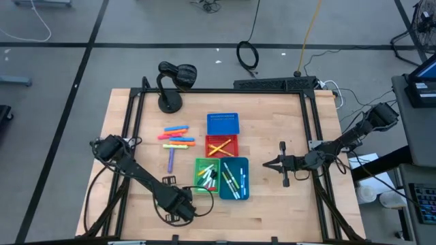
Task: Pick & Place Markers
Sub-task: Put the green pen into the red bin
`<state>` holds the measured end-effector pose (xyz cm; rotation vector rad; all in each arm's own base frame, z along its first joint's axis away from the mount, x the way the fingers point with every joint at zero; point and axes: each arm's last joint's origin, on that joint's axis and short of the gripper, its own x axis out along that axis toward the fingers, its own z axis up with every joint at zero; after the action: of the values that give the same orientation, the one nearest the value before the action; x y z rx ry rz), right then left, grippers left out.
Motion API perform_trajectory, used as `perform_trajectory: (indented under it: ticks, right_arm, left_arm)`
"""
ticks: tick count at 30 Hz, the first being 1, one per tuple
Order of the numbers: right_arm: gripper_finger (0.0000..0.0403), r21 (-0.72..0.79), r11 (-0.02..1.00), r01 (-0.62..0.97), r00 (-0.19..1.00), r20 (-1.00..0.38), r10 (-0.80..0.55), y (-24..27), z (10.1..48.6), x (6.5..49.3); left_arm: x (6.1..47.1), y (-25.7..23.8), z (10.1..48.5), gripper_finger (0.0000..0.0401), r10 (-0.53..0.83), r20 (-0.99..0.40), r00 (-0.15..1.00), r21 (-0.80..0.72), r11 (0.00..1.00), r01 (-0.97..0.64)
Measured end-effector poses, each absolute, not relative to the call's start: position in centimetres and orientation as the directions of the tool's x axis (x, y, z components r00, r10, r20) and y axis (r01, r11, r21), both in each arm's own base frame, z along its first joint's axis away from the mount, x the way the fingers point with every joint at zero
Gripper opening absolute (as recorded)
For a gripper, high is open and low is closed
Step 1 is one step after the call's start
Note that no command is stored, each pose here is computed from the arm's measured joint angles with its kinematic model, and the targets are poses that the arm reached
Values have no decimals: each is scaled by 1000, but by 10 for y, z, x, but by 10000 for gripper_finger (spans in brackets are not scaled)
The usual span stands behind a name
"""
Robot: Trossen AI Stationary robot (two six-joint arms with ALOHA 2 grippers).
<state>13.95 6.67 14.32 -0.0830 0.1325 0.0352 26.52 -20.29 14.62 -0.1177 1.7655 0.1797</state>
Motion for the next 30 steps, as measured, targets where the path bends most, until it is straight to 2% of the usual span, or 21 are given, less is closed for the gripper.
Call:
perform_trajectory:
  ticks: [5, 9, 11, 14, 17, 19, 23, 30]
  right_arm:
    - [0, -80, 996, -40, 991, -134, 29, 67, 143, 140]
    - [0, -80, 996, -41, 991, -133, 30, 67, 143, 140]
    - [0, -80, 996, -41, 991, -133, 30, 67, 143, 140]
    - [0, -80, 996, -41, 991, -134, 30, 67, 143, 140]
    - [0, -80, 996, -41, 991, -134, 30, 67, 143, 140]
    - [0, -70, 997, -40, 991, -133, 30, 67, 143, 140]
    - [0, -58, 998, -38, 991, -133, 30, 67, 143, 140]
    - [0, -59, 998, -38, 991, -133, 30, 67, 143, 140]
  left_arm:
    - [265, -200, 155, 120, -26, -978, -208, 7, 988, -156]
    - [258, -193, 170, 120, -37, -967, -252, 45, 950, -311]
    - [254, -190, 177, 120, -24, -965, -262, 103, 882, -460]
    - [255, -185, 181, 120, 7, -972, -235, 172, 705, -689]
    - [261, -179, 180, 120, 58, -980, -189, 190, 547, -815]
    - [268, -177, 175, 120, 44, -986, -158, 158, 509, -846]
    - [271, -180, 165, 120, -46, -989, -137, 96, 504, -859]
    - [251, -177, 162, 120, 2, -952, -305, 277, 421, -864]
